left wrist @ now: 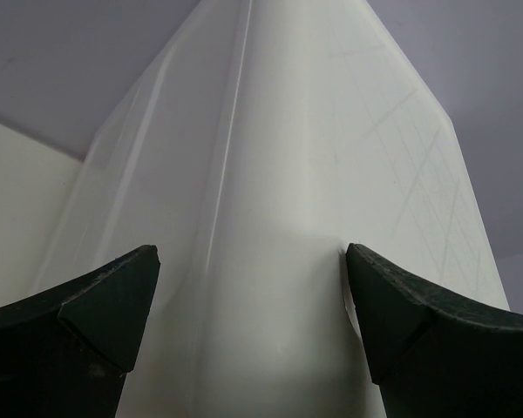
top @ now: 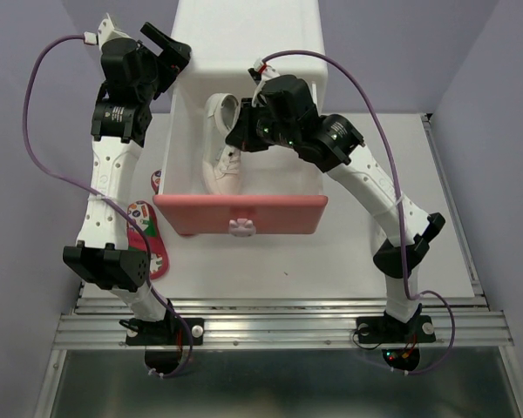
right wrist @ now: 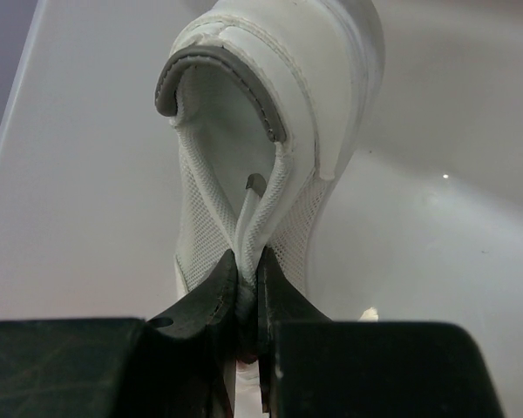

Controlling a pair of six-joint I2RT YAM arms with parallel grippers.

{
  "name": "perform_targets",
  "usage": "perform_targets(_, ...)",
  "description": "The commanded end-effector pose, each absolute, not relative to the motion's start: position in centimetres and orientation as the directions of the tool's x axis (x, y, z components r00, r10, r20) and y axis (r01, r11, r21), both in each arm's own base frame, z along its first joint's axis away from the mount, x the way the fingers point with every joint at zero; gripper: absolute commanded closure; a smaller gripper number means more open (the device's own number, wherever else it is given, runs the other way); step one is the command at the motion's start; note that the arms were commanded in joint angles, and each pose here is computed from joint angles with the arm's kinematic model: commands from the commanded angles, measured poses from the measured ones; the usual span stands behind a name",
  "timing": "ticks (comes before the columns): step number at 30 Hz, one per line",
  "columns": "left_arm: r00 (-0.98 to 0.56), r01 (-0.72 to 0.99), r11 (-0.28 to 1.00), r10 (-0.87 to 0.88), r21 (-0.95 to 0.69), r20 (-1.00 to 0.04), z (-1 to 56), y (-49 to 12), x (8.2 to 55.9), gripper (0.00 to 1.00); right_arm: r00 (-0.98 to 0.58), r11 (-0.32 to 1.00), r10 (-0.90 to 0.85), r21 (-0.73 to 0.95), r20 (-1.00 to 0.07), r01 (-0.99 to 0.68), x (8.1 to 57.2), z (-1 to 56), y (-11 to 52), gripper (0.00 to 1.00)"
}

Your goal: Place and organize the shoes in the shoe cabinet

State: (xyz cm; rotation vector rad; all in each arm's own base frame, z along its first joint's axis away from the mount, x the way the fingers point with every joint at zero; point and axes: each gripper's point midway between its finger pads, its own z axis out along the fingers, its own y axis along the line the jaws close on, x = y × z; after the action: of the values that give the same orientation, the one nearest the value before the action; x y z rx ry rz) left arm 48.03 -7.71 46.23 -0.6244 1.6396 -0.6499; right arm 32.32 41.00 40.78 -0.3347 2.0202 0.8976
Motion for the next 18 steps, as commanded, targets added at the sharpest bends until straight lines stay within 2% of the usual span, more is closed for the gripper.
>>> perform_targets(1, -0.397, -0.444, 0.783, -0.608, -0.435, -0.688, 31.8, -2.9, 46.3, 0.03, -0.523, 0.719, 0.158, 0.460, -0.838, -0.521, 32.7, 43.1, 40.6, 0.87)
perform_targets(4, -0.394, -0.450, 0.782, -0.607, -0.431, -0.690, 31.8, -2.8, 46.2, 0.03, -0.525, 0.711, 0.140, 0.454, -0.840, -0.537, 32.6, 42.6, 41.1, 0.84)
perform_targets(7, -0.396, -0.453, 0.782, -0.606, -0.427, -0.690, 31.7, -2.6, 46.1, 0.03, -0.529, 0.696, 0.119, 0.450, -0.840, -0.559, 32.4, 42.3, 41.6, 0.74)
perform_targets(12, -0.394, -0.452, 0.783, -0.605, -0.428, -0.692, 31.9, -2.7, 45.9, 0.03, -0.524, 0.685, 0.109, 0.446, -0.845, -0.577, 32.3, 42.2, 41.8, 0.45)
perform_targets(13, -0.394, -0.451, 0.784, -0.604, -0.428, -0.693, 31.9, -2.7, 45.8, 0.03, -0.530, 0.684, 0.102, 0.446, -0.842, -0.578, 32.2, 41.8, 41.8, 0.36)
perform_targets(18, -0.397, -0.451, 0.784, -0.604, -0.427, -0.691, 31.8, -2.7, 45.7, 0.03, -0.499, 0.704, 0.136, 0.438, -0.856, -0.560, 32.3, 42.8, 40.7, 0.22)
